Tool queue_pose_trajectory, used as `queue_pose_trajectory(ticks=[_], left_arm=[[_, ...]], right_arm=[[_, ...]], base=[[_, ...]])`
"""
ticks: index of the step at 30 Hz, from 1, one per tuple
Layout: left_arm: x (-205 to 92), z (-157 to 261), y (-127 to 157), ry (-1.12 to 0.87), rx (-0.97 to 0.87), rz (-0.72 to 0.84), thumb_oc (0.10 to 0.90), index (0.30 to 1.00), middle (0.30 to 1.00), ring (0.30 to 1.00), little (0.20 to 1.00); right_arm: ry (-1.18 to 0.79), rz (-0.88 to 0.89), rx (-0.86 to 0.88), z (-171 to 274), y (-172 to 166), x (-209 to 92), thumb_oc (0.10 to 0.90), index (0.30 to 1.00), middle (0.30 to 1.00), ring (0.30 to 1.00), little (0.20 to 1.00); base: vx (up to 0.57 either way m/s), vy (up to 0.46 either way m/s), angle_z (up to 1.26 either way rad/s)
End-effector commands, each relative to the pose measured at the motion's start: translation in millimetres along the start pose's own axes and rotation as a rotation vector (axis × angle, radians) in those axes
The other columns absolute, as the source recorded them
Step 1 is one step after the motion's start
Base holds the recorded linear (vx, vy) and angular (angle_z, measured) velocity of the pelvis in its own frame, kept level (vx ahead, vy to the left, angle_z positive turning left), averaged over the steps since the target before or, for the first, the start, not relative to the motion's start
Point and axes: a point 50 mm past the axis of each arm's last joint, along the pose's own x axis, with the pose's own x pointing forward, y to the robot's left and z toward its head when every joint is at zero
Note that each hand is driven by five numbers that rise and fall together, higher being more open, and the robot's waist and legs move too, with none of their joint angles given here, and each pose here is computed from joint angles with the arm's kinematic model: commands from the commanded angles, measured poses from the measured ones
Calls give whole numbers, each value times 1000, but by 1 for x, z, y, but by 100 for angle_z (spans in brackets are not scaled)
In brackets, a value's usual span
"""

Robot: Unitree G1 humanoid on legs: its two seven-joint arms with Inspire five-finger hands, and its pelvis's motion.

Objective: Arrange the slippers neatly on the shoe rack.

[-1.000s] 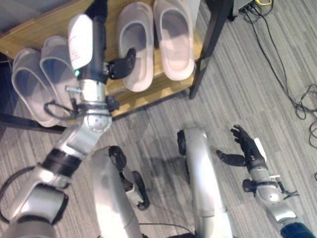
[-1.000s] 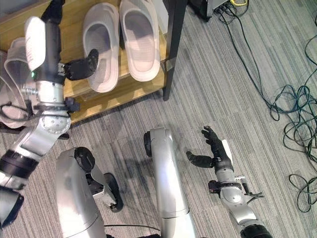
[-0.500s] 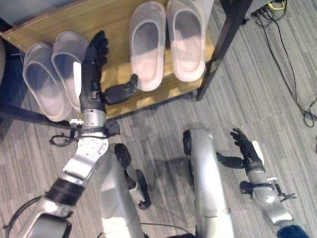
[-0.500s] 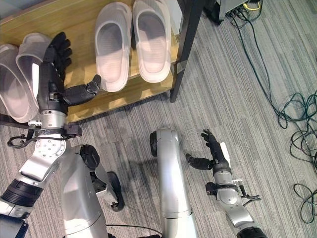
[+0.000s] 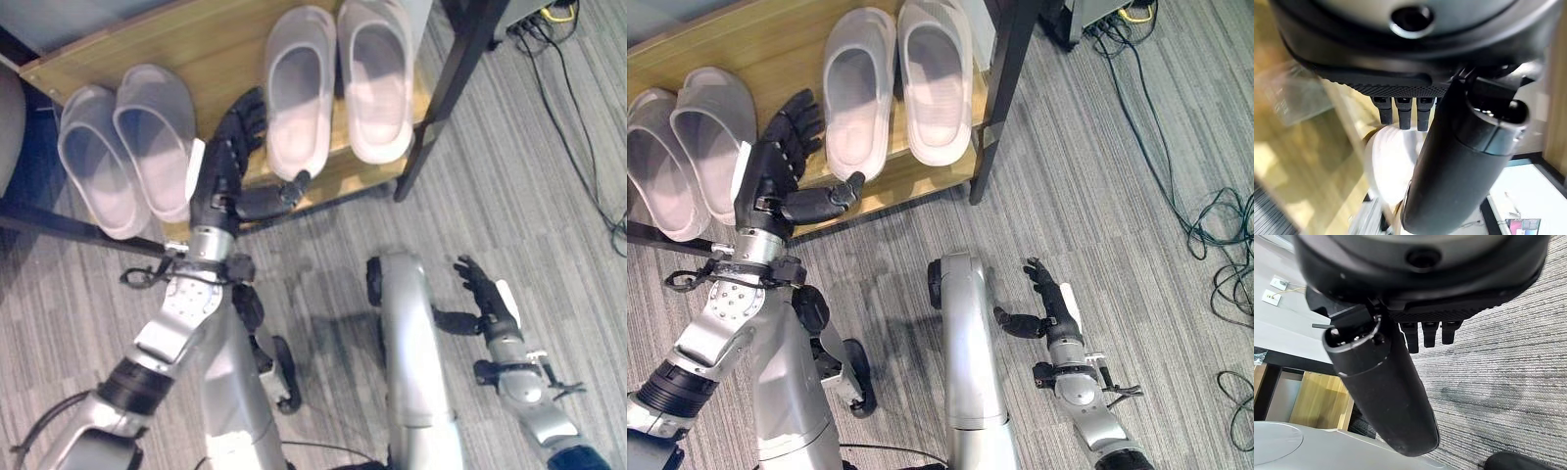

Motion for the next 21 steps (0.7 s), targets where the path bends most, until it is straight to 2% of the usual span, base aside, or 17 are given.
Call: queue_pose_trajectory(ticks=[1,14,21], left_arm=[[9,41,-22,-196,-133,-121,800,900,900,900,900],[17,43,-50,-185,-198,-218,800,900,900,900,900],[25,47,-33,-221,-136,-142,800,900,900,900,900]], right_arm=[[-236,-51,4,48,-15,8,800,900,900,900,900],[-238,-30,-2,50,-13,11,800,900,900,900,900],[-232,-36,-11,48,-14,11,800,900,900,900,900]], base=[[0,0,0],[0,0,0],[0,0,0]])
